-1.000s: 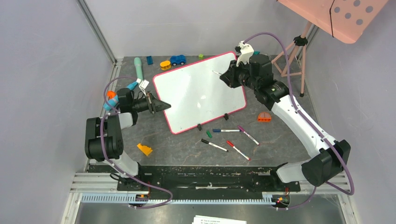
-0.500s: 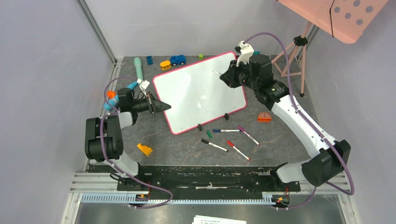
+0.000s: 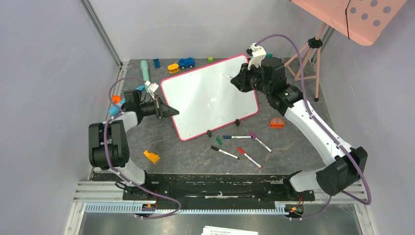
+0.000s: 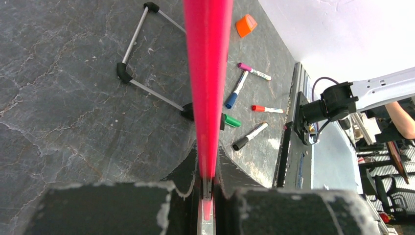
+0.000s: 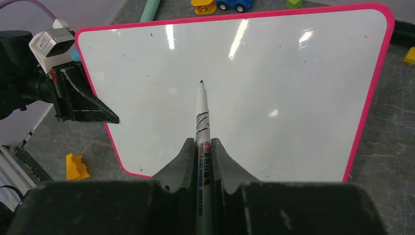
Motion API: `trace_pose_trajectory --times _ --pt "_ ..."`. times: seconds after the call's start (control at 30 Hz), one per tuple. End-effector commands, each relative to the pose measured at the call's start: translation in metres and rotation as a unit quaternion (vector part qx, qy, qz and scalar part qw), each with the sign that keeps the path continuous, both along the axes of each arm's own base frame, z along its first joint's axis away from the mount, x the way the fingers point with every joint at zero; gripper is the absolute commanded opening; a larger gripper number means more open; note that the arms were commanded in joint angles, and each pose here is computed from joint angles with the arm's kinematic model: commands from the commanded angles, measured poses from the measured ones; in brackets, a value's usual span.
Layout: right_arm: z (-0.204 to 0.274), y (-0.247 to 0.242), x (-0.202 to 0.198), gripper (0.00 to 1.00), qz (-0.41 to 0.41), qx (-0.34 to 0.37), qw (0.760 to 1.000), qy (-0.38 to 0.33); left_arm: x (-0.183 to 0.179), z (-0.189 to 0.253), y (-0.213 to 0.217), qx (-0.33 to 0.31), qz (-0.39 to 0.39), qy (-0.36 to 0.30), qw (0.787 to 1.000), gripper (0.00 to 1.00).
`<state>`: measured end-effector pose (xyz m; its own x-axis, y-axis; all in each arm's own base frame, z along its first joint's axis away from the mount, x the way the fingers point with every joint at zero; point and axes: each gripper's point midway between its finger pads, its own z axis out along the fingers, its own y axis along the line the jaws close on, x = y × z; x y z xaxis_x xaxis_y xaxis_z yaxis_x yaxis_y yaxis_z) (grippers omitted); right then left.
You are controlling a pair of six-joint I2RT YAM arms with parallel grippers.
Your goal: Write a sentence on the whiteboard
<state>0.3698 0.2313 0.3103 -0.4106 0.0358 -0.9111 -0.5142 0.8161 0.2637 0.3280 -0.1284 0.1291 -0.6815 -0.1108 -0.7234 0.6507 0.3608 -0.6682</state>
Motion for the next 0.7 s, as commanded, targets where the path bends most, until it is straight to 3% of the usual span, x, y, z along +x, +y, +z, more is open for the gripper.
trace_pose_trajectory --times 0.0,0.37,0.67 --pt "0.016 -0.003 0.000 0.00 -0.006 0.002 0.999 -0.032 -0.019 -0.022 -0.008 0.010 -0.030 0.044 0.999 0.02" --pt "0.012 -0.002 0.002 0.00 -0.006 -0.001 1.000 -0.028 -0.013 -0.022 -0.018 0.027 -0.041 0.035 0.998 0.02" --pt "0.013 -0.003 -0.002 0.00 -0.003 -0.003 1.000 -0.028 -0.018 -0.020 -0.025 0.018 -0.099 0.038 0.994 0.02"
